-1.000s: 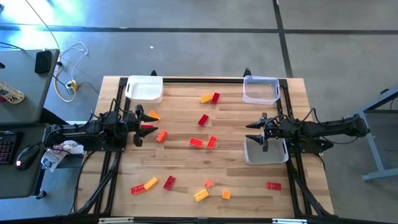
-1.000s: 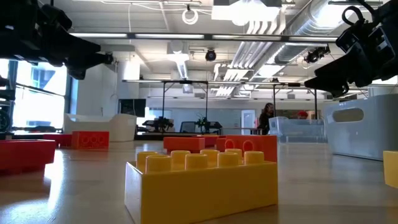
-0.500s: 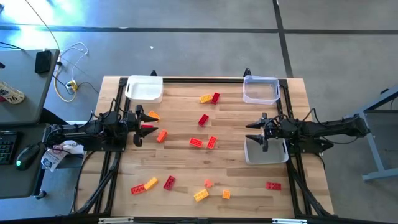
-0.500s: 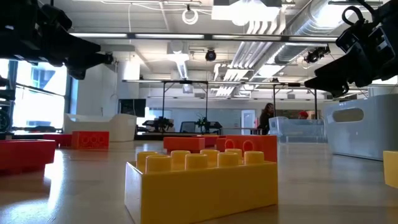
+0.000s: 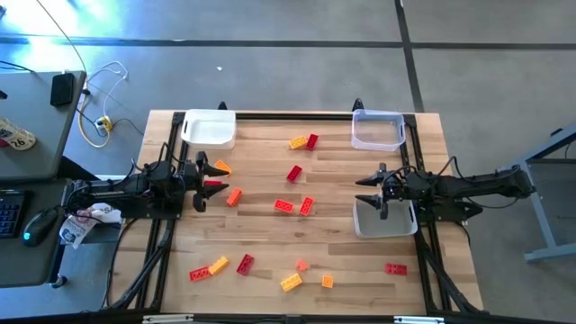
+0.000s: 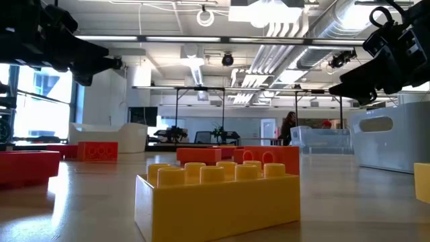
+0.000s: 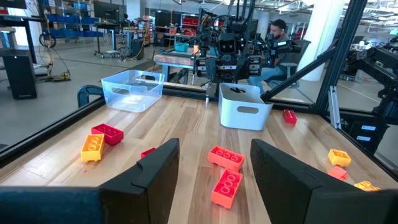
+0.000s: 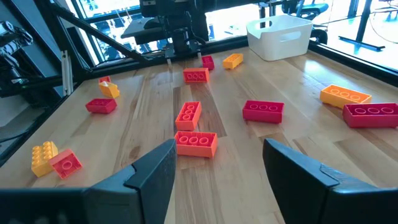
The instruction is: Sort & place blocks by color
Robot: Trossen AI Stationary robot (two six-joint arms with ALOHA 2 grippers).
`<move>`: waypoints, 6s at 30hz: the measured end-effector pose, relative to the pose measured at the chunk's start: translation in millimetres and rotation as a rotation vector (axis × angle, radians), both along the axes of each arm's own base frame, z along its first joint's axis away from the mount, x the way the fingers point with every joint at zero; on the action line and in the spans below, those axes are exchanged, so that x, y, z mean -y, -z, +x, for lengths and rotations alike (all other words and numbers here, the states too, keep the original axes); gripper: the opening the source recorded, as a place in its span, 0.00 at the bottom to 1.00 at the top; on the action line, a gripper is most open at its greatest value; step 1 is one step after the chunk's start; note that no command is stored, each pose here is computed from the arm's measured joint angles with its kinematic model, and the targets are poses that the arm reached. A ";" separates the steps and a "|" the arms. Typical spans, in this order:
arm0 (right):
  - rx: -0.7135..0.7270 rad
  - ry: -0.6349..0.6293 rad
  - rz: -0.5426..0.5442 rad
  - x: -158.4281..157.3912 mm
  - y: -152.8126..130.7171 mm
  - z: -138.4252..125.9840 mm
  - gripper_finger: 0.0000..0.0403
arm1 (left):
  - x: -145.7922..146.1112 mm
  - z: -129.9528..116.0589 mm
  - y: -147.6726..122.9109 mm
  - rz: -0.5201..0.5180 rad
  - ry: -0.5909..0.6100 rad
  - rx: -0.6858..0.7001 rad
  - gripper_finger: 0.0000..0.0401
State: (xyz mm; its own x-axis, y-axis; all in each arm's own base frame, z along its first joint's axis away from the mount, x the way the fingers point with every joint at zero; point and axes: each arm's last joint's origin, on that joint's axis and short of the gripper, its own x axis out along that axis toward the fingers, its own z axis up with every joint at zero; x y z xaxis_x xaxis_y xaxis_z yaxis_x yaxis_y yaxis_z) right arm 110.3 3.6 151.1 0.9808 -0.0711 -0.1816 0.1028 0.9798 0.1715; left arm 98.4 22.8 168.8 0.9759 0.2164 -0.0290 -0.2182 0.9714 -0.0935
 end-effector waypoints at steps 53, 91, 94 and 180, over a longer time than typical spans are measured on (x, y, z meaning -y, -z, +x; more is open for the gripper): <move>0.008 0.020 0.112 0.0 0.0 0.0 0.56 | 0.0 0.0 0.0 0.000 0.000 0.000 0.47; 0.320 0.252 0.010 6.4 -104.1 13.7 0.57 | 0.0 0.0 0.0 -0.059 -0.001 0.013 0.47; 0.219 0.265 -0.032 7.1 -120.2 26.0 0.57 | 0.0 0.0 0.0 -0.059 -0.001 0.013 0.47; -0.845 -0.693 -0.750 -25.0 -11.2 248.6 0.57 | 0.0 -0.1 4.4 -0.105 -0.007 -0.023 0.47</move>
State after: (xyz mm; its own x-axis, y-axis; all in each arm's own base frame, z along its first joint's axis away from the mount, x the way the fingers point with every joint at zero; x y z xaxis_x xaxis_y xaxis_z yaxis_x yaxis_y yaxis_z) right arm 358.9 28.6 162.3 0.4597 0.0449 -0.8870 -0.6471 0.7010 -0.2999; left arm 98.2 22.9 164.4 0.9731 0.2181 -0.0745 -0.2285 0.9549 -0.1897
